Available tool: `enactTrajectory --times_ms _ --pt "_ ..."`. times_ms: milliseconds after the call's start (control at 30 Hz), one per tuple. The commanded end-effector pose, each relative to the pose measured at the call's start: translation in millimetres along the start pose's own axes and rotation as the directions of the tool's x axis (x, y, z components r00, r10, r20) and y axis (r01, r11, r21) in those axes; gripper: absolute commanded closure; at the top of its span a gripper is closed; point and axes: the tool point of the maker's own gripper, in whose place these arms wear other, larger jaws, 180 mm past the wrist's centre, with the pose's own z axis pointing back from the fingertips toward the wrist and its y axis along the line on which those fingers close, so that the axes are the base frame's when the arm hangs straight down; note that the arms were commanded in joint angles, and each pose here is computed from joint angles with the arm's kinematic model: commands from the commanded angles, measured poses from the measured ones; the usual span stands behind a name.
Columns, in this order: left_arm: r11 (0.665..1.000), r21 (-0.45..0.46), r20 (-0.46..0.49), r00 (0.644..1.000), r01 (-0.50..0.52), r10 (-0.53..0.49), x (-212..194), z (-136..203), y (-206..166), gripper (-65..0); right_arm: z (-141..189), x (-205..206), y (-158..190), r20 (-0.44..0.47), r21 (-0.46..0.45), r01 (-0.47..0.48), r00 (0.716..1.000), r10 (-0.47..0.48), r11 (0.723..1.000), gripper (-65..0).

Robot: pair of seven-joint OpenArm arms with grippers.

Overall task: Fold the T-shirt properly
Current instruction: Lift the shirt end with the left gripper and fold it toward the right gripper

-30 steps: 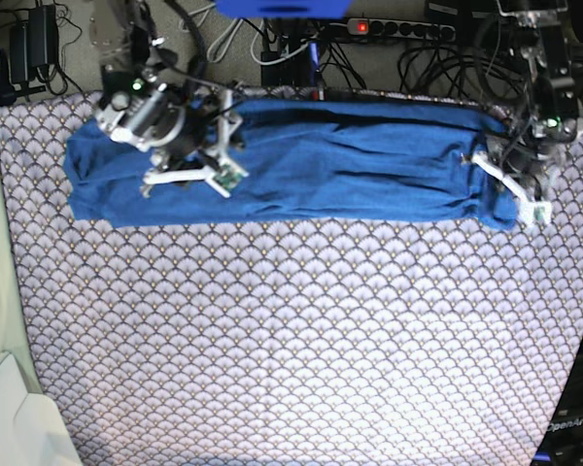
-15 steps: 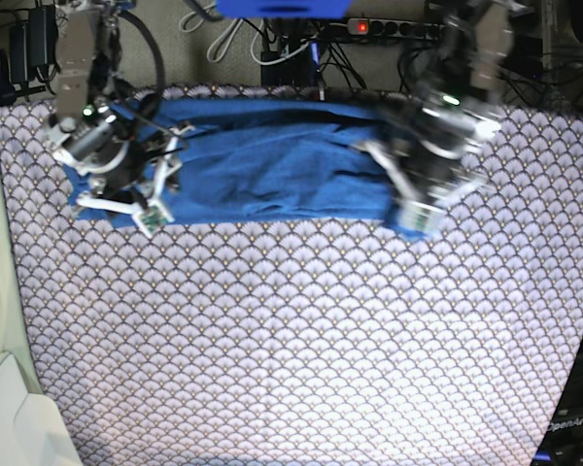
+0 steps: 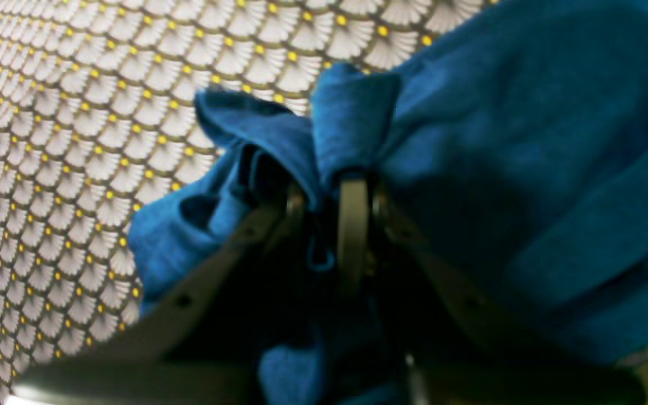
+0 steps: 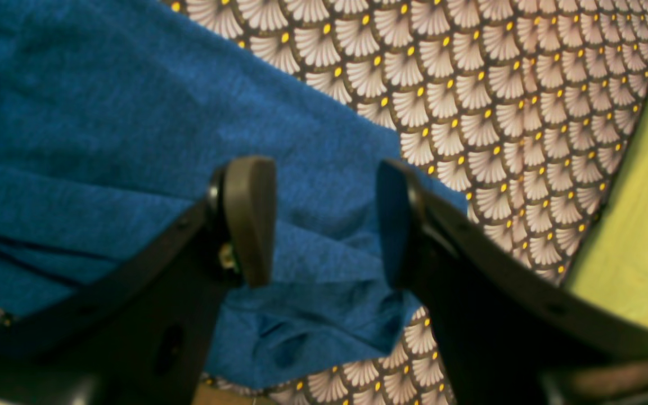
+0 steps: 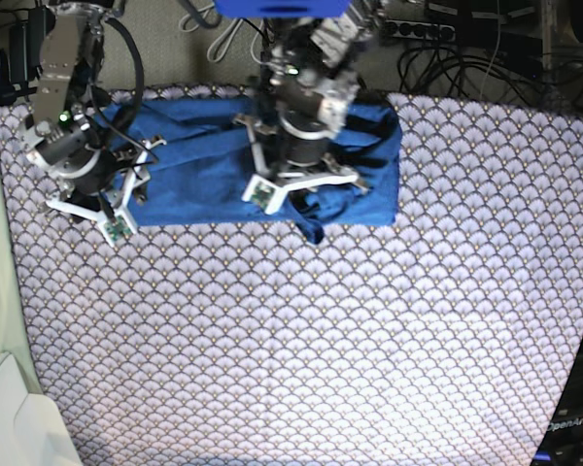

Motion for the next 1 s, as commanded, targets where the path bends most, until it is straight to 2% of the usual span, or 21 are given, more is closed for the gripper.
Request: enactTrajectory --times_ms 0,133,267,367,467,567,667,867,967 --pt "1.000 0.023 0.049 0.999 -0.011 0.010 17 3 3 -0.3 5 10 -7 0.039 -0.015 -0.020 0.999 0.021 1.000 -30.3" --pt "0.999 0.039 0.030 0.999 -0.017 0.016 12 5 3 -0.3 5 10 -7 0.039 -0.016 -0.022 0.999 0.022 1.000 -30.3" --pt "0.999 0.032 -0.108 0.994 -0.029 0.032 -9 6 1 -0.3 5 10 -8 0.037 -0.019 -0.025 0.999 0.026 1.000 -30.3" --pt "0.997 -0.007 -0.186 0.980 -0.071 0.068 -20 10 -5 -0.3 5 10 -7 0.038 -0.015 -0.028 0.999 0.029 0.999 -30.3" --pt "0.984 -0.082 -0.214 0.967 -0.157 0.137 -18 17 -16 -0.3 4 10 -6 0.038 -0.012 -0.027 0.999 0.028 1.000 -30.3" --pt "0.961 -0.118 -0.241 0.946 -0.251 0.217 -18 21 -15 -0.3 4 10 -5 0.037 -0.011 -0.026 0.999 0.026 1.000 -30.3" --pt "0.932 -0.102 -0.246 0.917 -0.348 0.315 -22 19 2 -0.3 4 10 -5 0.038 -0.009 -0.026 0.999 0.026 1.000 -30.3" --pt "0.840 -0.134 -0.251 0.838 -0.527 0.485 -21 15 22 -0.3 3 9 -4 0.034 -0.006 -0.025 0.999 0.025 1.000 -30.3" --pt "0.814 -0.148 -0.247 0.818 -0.562 0.520 -18 14 25 -0.3 3 9 -4 0.034 -0.006 -0.025 0.999 0.025 1.000 -30.3"
